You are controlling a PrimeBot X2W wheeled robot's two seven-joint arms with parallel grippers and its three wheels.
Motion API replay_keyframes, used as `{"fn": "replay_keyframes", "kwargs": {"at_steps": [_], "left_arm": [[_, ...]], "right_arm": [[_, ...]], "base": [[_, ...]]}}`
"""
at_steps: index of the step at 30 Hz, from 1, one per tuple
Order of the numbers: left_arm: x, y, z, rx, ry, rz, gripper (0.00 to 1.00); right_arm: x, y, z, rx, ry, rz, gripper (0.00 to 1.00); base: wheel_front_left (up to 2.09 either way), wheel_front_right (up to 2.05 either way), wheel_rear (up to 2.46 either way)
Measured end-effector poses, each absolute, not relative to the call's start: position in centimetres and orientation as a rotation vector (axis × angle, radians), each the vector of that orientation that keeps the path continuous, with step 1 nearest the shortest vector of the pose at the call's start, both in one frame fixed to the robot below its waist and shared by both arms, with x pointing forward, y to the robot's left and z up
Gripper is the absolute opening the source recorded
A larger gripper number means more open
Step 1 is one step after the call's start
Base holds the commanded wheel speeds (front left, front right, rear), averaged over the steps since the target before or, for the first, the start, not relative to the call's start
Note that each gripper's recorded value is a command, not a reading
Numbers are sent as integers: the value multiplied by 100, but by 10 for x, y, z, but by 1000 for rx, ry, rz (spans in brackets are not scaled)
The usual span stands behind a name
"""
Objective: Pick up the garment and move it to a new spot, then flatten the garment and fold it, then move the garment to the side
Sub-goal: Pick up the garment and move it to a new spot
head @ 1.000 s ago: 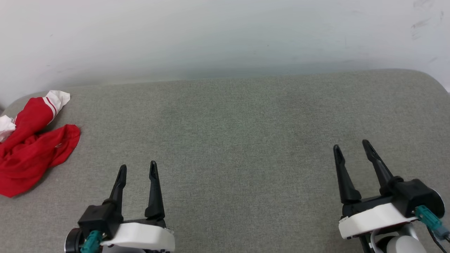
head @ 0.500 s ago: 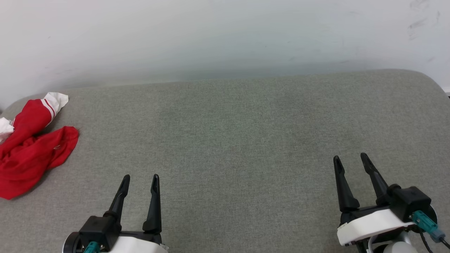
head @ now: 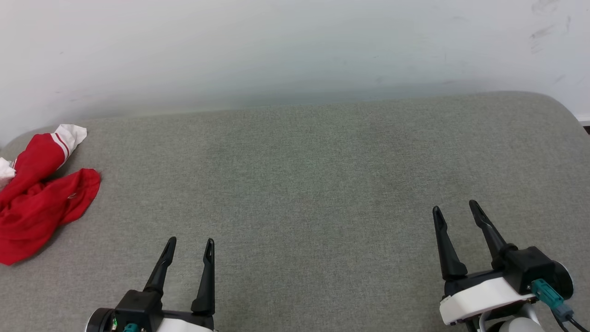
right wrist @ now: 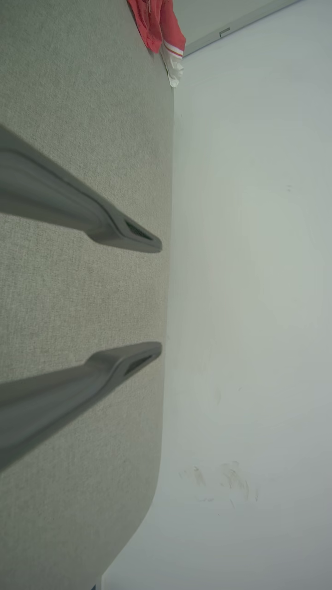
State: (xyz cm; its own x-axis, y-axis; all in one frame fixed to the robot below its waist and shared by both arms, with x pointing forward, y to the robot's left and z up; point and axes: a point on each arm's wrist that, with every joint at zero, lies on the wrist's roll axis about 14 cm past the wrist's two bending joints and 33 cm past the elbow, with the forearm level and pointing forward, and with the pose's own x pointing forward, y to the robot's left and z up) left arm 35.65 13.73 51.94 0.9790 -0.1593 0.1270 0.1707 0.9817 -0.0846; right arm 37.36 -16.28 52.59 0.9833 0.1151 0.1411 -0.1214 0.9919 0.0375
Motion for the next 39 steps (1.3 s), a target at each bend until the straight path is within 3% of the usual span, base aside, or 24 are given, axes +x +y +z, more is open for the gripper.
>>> {"fn": "replay_keyframes", "kwargs": {"at_steps": [22,39], "left_arm": [[355,146,518,-114,-119,-136,100],[318,210,517,-107,-124,78,100]], "right_arm": [[376,-157,521,79,-127,134,100],[386,-80,519,96,-112,358,100]], "base": [[0,0,0],[0,0,0]]}}
